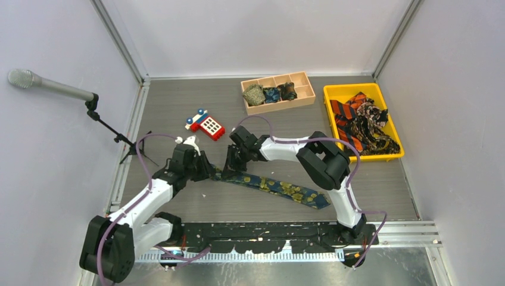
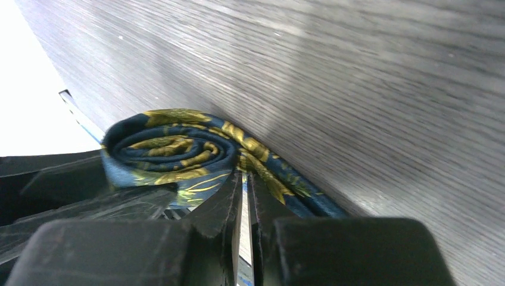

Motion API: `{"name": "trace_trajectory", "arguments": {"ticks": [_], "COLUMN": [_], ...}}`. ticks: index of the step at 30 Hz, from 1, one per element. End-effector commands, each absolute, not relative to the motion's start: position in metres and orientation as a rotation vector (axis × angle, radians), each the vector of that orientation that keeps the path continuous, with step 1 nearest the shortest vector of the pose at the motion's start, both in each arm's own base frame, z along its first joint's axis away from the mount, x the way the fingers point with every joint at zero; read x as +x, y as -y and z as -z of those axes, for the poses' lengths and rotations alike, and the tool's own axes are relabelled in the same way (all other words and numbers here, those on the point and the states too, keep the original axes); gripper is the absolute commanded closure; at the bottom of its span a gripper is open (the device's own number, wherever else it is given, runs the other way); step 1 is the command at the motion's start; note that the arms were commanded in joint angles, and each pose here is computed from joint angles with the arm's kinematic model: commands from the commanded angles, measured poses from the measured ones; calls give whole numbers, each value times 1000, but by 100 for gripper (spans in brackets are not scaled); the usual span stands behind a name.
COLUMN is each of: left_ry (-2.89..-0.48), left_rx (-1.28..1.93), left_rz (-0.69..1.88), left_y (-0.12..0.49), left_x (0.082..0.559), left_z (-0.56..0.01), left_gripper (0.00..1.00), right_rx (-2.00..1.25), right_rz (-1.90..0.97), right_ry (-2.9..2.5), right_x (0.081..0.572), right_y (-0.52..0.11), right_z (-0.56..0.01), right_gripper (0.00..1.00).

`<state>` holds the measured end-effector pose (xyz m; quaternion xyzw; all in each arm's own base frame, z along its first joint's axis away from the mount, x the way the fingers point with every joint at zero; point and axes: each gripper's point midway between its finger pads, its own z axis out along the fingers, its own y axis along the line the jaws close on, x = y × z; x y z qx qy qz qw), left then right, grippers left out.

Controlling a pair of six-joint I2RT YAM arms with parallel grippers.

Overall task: Roll the ties
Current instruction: Roll the tie at the center of the board.

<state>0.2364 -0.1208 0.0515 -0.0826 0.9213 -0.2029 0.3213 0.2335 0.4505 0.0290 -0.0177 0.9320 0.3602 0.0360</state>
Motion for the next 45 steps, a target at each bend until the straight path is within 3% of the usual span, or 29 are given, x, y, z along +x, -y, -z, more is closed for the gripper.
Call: {"name": "trace_trajectory", "arguments": {"ticks": [1, 45], "left_ry": [-2339, -2341], "left_rx": [-157, 1], "left_rz": [481, 142], "left_y": [122, 137], "left_x": [252, 257], "left_z": [-74, -64], "left_gripper": [100, 100], "right_rx": [-76, -98], "right_rz": [-1115, -1218], "right_ry": [-2837, -2804], "right_x": [229, 243], "right_y": [-449, -473], "right_z": [-39, -53], "right_gripper": [86, 86]}}
